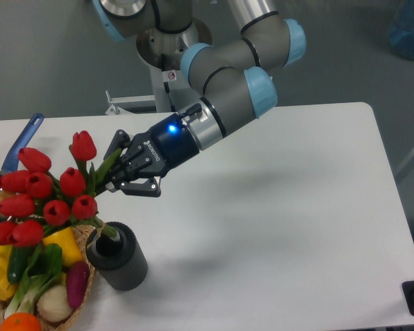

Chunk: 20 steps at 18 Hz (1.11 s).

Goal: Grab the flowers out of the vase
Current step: 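Lift the gripped tulips straight up out of the grey vase, then swing the held tulips away from the vase over the open table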

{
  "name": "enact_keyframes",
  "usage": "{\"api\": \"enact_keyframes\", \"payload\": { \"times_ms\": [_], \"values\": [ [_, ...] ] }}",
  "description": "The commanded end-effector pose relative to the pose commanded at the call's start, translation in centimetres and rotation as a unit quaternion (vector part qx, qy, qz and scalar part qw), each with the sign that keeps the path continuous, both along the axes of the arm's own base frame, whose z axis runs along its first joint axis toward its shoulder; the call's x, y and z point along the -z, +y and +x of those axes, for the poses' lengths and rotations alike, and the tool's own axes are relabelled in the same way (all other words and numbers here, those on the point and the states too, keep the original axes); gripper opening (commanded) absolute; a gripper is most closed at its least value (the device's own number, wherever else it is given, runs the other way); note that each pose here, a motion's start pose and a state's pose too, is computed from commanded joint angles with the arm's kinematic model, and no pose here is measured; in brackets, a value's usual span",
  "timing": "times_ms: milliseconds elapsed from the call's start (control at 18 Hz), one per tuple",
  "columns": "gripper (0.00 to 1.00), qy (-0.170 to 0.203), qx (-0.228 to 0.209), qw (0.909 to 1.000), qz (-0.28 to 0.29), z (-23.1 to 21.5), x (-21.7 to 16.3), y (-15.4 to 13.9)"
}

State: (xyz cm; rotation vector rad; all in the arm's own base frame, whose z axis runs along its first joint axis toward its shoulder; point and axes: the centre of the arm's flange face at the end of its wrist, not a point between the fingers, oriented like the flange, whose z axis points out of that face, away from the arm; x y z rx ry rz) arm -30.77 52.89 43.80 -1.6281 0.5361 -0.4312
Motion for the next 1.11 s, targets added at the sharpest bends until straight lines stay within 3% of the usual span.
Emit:
{"api": "enact_keyframes", "payload": {
  "times_ms": [444, 667, 778, 889, 1111],
  "values": [
    [0.0, 0.006, -0.024, 0.9997, 0.006, -2.1, -3.2, -1.3],
    [0.0, 0.034, -0.054, 0.9979, 0.012, -5.5, -5.8, -2.5],
    [0.0, 0.063, -0.088, 0.994, -0.018, -7.2, -5.9, -3.4],
    [0.0, 0.106, -0.136, 0.9815, -0.084, -8.8, -4.8, -4.1],
    [0.0, 0.182, -0.208, 0.9417, -0.193, -11.2, -3.1, -5.5]
  ]
}}
